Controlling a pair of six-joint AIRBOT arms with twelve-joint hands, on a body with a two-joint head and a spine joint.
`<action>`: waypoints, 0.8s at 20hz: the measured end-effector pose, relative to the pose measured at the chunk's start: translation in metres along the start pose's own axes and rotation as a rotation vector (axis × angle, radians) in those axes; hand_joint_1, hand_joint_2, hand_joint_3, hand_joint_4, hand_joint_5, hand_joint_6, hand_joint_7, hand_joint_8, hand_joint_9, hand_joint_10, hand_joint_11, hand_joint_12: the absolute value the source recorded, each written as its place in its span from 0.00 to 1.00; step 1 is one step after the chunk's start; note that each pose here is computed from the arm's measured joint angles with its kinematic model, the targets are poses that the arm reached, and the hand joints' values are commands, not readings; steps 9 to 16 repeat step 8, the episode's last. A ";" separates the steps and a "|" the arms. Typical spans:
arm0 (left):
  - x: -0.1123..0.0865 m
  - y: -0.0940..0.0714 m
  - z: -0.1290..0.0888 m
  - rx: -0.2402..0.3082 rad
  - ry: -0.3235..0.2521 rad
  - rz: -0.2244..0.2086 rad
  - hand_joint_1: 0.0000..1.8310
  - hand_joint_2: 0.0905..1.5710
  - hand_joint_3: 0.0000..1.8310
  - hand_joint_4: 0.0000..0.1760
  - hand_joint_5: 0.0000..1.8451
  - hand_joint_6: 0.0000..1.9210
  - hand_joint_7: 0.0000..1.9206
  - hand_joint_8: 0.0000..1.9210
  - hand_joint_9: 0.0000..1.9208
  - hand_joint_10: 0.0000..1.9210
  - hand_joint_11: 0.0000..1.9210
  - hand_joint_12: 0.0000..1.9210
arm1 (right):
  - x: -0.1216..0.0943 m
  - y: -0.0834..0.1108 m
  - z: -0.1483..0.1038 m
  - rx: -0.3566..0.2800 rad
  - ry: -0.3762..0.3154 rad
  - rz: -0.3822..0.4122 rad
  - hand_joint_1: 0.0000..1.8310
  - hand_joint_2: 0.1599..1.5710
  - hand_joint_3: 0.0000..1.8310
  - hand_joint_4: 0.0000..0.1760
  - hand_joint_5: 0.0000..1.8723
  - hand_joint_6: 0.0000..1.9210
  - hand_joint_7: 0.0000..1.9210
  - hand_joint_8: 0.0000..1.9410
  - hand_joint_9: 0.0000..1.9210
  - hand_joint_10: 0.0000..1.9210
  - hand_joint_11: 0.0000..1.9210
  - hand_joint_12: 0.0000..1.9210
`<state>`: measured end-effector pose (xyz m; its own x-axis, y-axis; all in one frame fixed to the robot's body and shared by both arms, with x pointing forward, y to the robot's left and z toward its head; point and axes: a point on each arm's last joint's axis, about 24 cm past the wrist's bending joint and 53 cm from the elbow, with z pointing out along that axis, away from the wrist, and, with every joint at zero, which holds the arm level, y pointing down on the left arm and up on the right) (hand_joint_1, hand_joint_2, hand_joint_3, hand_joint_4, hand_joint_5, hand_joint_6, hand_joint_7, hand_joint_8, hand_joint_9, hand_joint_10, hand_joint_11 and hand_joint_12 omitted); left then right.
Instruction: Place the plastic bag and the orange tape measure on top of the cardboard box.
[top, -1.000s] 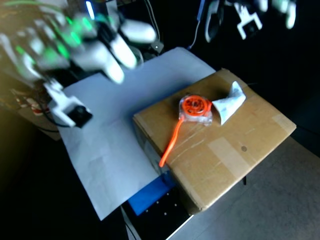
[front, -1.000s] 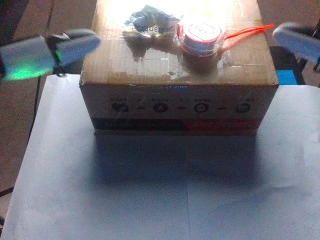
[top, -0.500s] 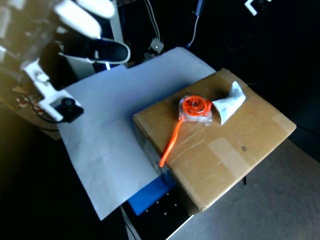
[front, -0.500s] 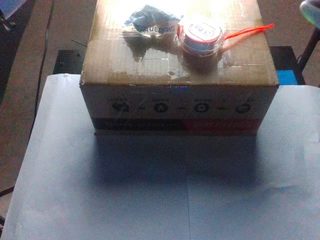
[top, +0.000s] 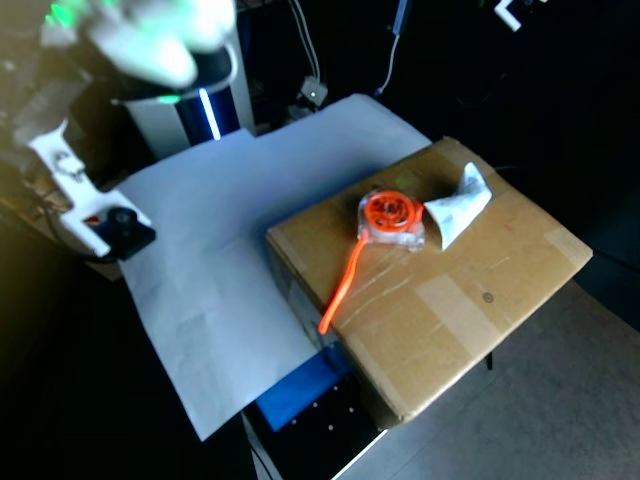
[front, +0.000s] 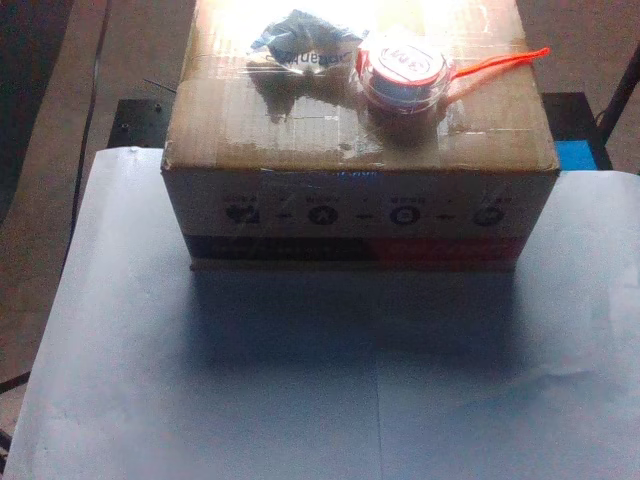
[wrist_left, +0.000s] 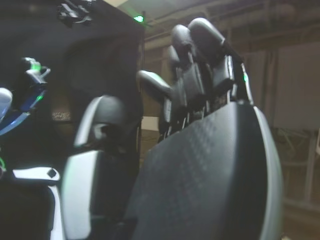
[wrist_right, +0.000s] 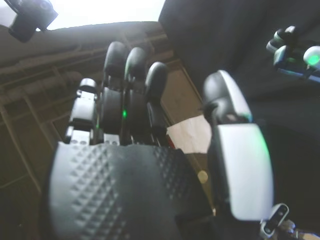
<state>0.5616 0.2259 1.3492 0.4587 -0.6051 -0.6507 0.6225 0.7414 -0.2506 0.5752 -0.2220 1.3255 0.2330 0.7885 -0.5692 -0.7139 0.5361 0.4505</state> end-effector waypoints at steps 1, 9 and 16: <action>-0.005 -0.004 0.002 0.006 -0.019 0.010 0.00 0.93 0.01 0.58 0.01 0.01 0.01 0.00 0.00 0.00 0.00 0.02 | -0.004 0.002 0.003 -0.008 -0.006 -0.006 0.14 0.80 0.00 1.00 0.03 0.01 0.00 0.00 0.02 0.02 0.00 0.43; -0.019 -0.022 0.007 0.075 -0.055 -0.072 0.00 0.97 0.00 0.29 0.11 0.04 0.17 0.00 0.12 0.00 0.00 0.31 | -0.019 0.040 0.009 -0.102 -0.018 0.011 0.07 0.89 0.00 0.62 0.06 0.06 0.01 0.00 0.03 0.02 0.00 0.44; -0.019 -0.022 0.007 0.075 -0.055 -0.072 0.00 0.97 0.00 0.29 0.11 0.04 0.17 0.00 0.12 0.00 0.00 0.31 | -0.019 0.040 0.009 -0.102 -0.018 0.011 0.07 0.89 0.00 0.62 0.06 0.06 0.01 0.00 0.03 0.02 0.00 0.44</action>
